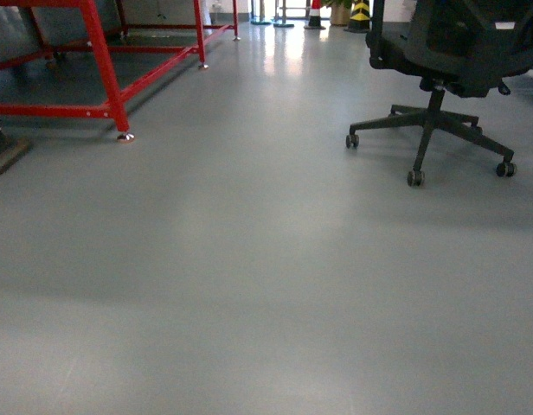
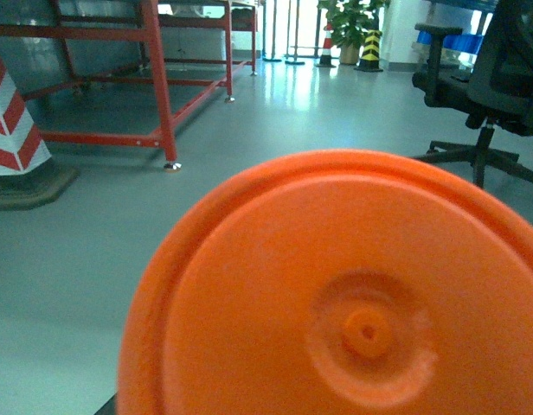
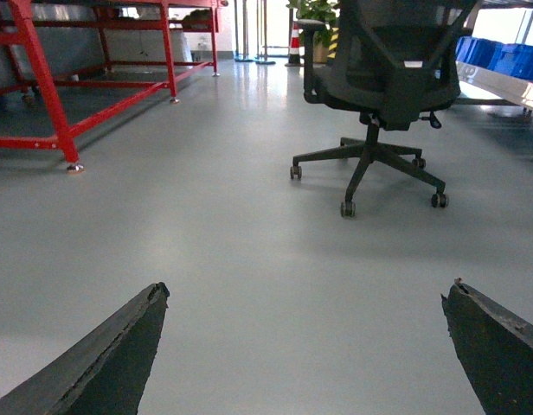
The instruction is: Pick capacitor and pack into box
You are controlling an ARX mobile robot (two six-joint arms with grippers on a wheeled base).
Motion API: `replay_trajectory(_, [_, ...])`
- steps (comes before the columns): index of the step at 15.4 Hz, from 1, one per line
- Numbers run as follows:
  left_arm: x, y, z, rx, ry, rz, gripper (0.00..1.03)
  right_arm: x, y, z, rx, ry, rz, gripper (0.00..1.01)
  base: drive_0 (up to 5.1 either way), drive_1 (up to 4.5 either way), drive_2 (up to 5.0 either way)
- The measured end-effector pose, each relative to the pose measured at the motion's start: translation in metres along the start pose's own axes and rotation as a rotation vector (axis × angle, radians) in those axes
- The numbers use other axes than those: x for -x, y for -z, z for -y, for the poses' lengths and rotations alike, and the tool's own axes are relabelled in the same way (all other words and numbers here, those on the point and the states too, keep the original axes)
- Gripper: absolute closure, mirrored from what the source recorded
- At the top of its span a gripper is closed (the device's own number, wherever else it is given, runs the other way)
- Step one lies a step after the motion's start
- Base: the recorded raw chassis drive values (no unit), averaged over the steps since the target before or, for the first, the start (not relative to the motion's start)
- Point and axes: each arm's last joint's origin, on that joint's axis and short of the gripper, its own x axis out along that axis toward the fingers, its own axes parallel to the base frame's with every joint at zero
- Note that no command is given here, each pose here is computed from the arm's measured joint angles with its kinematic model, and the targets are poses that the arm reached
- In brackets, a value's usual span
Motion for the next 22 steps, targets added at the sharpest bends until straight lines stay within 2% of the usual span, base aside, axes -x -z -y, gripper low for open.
replay_trajectory(22, [0.0,-0.0001,0.0001,0.0,0.002,0.002,0.59,0.0,0.0004,0.0,0.0,0.0,-0.005,0.03,-5.0,2.43,2.4])
